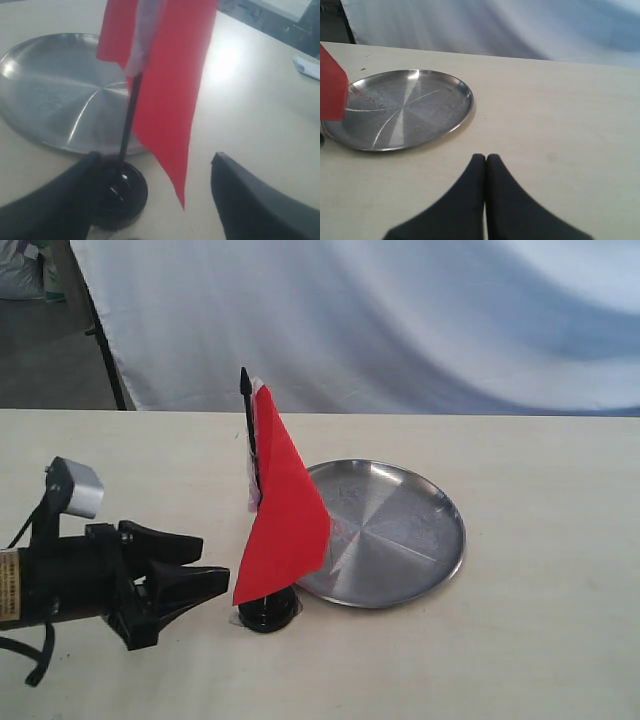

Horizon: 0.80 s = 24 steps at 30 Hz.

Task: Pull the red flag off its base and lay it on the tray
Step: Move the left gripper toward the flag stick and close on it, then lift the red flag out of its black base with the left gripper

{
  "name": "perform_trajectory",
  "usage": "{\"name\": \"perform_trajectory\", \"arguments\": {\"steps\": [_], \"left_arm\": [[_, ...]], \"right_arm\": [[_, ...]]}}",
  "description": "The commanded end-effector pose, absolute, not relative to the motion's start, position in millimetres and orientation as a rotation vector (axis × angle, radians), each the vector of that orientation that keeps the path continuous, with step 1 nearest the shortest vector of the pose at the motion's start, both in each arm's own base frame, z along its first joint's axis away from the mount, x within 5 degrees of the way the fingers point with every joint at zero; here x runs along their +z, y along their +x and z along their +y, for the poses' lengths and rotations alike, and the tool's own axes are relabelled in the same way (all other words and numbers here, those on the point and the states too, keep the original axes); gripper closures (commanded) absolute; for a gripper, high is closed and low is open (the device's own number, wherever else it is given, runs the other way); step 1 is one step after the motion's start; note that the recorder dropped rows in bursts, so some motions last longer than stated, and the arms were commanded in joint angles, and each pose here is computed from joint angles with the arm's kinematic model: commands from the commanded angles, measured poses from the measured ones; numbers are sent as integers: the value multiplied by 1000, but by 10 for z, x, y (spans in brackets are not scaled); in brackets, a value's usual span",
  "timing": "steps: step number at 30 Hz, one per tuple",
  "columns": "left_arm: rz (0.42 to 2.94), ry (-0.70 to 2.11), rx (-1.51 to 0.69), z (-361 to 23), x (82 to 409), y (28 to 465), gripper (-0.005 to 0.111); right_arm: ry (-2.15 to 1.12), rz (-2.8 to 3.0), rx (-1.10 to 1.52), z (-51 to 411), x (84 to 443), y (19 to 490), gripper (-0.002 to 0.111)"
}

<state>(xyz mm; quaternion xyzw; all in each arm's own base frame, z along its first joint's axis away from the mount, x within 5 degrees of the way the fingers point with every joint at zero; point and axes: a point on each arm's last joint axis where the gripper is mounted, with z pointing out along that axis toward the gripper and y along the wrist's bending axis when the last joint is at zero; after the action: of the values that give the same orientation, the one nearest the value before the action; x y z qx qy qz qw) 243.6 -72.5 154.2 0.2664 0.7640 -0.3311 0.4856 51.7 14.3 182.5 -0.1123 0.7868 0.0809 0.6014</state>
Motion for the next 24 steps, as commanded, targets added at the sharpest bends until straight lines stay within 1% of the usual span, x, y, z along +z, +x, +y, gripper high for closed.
{"name": "perform_trajectory", "arguments": {"steps": [1, 16, 22, 24], "left_arm": [[1872, 640, -795, -812, 1501, 2564, 47], [1918, 597, -828, -888, 1227, 2981, 47], [1899, 663, -870, -1106, 1130, 3111, 47], [1893, 685, -877, -1173, 1104, 3146, 49]], "right_arm": [[-261, 1815, 187, 143, 1820, 515, 109], [-261, 1815, 187, 143, 1820, 515, 109], [-261, 1815, 187, 143, 1820, 515, 109], [-261, 1815, 187, 143, 1820, 515, 109]]}}
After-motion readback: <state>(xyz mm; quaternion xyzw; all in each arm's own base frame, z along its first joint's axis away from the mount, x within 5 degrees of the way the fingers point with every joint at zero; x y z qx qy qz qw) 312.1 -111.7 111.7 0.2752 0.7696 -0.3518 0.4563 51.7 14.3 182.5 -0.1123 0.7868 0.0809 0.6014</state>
